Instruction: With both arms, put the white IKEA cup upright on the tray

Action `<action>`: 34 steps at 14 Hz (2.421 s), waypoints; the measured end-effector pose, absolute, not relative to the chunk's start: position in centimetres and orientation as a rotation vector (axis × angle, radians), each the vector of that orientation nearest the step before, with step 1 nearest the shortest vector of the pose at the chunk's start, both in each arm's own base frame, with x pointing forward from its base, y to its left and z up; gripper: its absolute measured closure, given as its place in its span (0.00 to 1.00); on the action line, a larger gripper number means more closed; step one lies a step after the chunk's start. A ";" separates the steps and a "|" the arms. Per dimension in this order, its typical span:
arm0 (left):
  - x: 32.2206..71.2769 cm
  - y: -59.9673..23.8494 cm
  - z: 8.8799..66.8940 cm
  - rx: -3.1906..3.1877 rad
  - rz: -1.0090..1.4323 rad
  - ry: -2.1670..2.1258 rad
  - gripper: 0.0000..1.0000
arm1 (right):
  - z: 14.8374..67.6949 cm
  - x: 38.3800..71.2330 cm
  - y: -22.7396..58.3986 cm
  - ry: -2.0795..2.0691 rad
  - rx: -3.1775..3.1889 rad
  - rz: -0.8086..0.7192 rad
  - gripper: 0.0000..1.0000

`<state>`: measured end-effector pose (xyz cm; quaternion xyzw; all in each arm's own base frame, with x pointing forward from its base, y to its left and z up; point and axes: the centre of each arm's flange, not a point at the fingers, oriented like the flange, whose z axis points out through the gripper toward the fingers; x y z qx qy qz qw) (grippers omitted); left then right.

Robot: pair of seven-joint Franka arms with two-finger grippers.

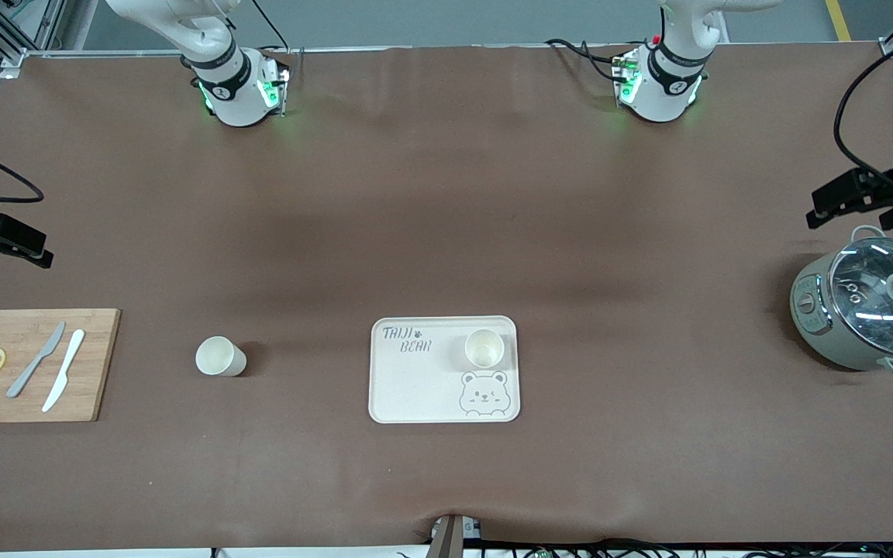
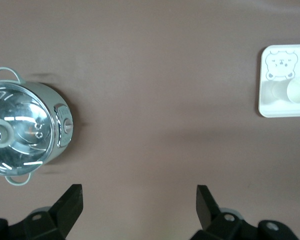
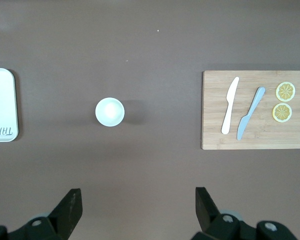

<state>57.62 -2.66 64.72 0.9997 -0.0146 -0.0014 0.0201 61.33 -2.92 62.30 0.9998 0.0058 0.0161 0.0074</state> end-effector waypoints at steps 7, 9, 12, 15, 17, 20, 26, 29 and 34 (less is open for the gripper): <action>55.5 -2.8 66.8 3.099 -0.014 -0.080 0.00 | 62.3 61.4 -1.5 0.055 3.127 0.049 0.00; 54.8 -2.7 67.3 3.097 -0.030 -0.123 0.00 | 62.2 61.4 -1.4 0.058 3.127 0.051 0.00; 54.5 -3.6 67.3 3.096 -0.047 -0.158 0.00 | 61.8 62.0 0.3 0.101 3.124 0.069 0.00; 54.5 -3.6 67.1 3.095 -0.057 -0.160 0.00 | 60.2 63.3 2.0 0.141 3.118 0.111 0.00; 54.6 -3.6 66.9 3.095 -0.064 -0.162 0.00 | 57.6 64.9 3.0 0.162 3.111 0.122 0.00; 55.4 -3.8 66.1 3.093 -0.041 -0.191 0.00 | 52.6 67.7 3.8 0.176 3.097 0.130 0.00; 56.2 -6.9 65.6 3.112 0.026 -0.288 0.00 | 43.2 71.0 3.3 0.165 3.075 0.151 0.00; 56.3 -6.5 65.8 3.114 0.050 -0.279 0.00 | 39.3 71.2 3.0 0.184 3.065 0.205 0.00; 56.9 -6.0 66.0 3.112 0.138 -0.263 0.00 | 34.9 70.7 1.6 0.298 3.056 0.172 0.00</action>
